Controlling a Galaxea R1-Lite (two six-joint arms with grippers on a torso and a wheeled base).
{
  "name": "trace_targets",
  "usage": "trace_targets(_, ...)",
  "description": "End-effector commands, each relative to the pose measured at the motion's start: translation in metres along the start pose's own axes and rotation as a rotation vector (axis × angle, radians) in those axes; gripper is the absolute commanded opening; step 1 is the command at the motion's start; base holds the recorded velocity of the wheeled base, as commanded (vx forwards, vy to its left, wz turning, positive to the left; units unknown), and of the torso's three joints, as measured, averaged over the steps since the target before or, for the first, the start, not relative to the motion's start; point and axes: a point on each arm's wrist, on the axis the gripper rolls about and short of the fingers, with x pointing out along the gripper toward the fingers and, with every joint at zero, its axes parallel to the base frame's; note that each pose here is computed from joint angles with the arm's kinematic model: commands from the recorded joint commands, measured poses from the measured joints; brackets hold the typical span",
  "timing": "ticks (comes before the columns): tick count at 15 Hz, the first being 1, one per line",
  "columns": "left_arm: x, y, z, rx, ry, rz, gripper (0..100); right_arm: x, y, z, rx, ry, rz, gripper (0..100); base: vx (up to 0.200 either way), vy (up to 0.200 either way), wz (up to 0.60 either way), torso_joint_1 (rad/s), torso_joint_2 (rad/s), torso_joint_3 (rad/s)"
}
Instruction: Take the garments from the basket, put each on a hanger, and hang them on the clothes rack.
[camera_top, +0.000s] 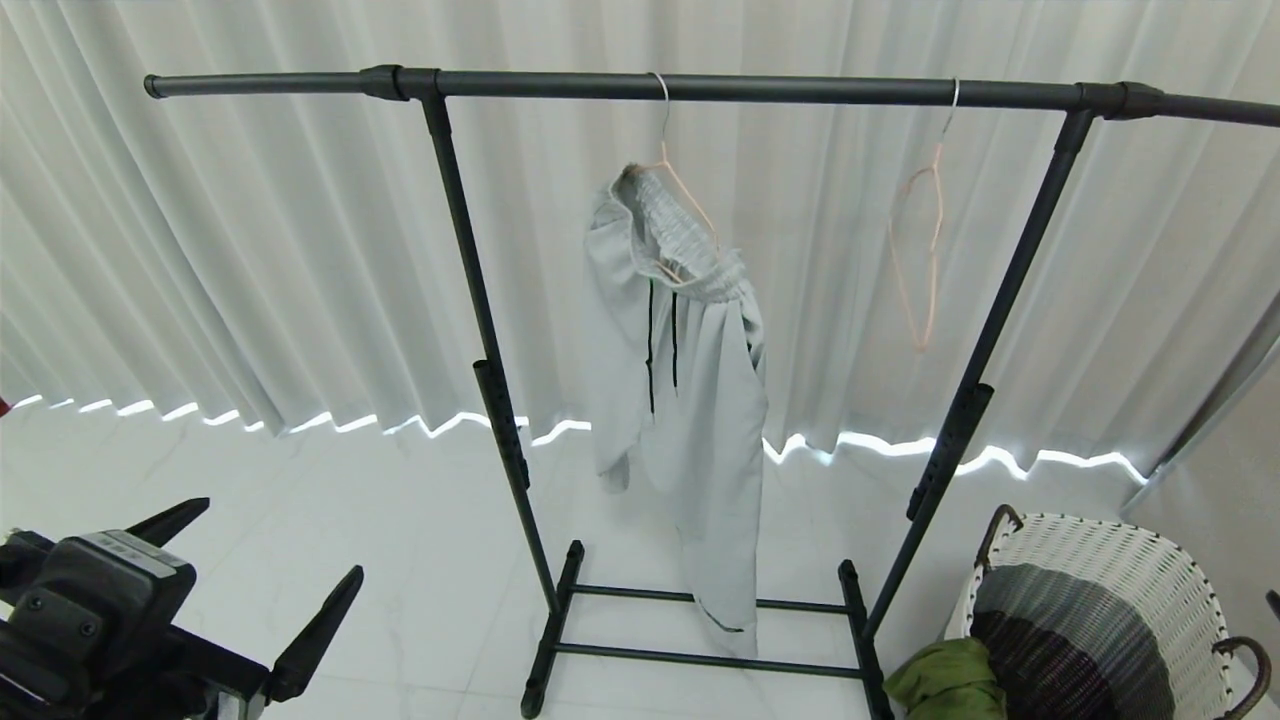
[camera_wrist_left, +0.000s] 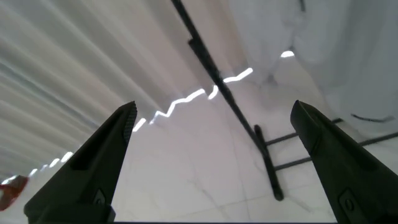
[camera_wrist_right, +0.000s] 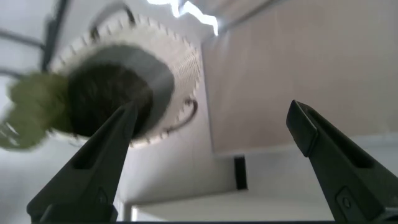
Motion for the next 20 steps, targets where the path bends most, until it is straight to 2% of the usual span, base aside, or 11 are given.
trace_targets(1,0.008,-0.004,-0.002,0.009,0.035,-0.034,100,0.003,-0.002,-0.005,-0.011,0.058,-0.017,100,0.000,0.000,0.00,-0.183,0.50,0.295)
trace_targets(8,0.010,-0.005,-0.003,0.011,0.045,-0.040,100,0.000,0.010,-0.029,-0.079,0.152,0.033,100,0.000,0.000,0.00,-0.169,0.47,0.306)
trace_targets(15,0.011,-0.006,-0.003,0.014,0.049,-0.046,100,0.000,0.014,-0.034,-0.096,0.151,0.077,100,0.000,0.000,0.00,-0.115,0.45,0.338)
trace_targets(18,0.011,-0.007,-0.005,0.021,0.054,-0.051,100,-0.003,0.023,-0.048,-0.100,0.142,0.160,100,0.000,0.000,0.00,-0.033,0.27,0.235)
trace_targets(20,0.011,-0.006,-0.004,0.018,0.052,-0.049,100,-0.004,0.025,-0.050,-0.097,0.128,0.196,100,0.200,0.000,0.00,-0.007,0.06,0.041)
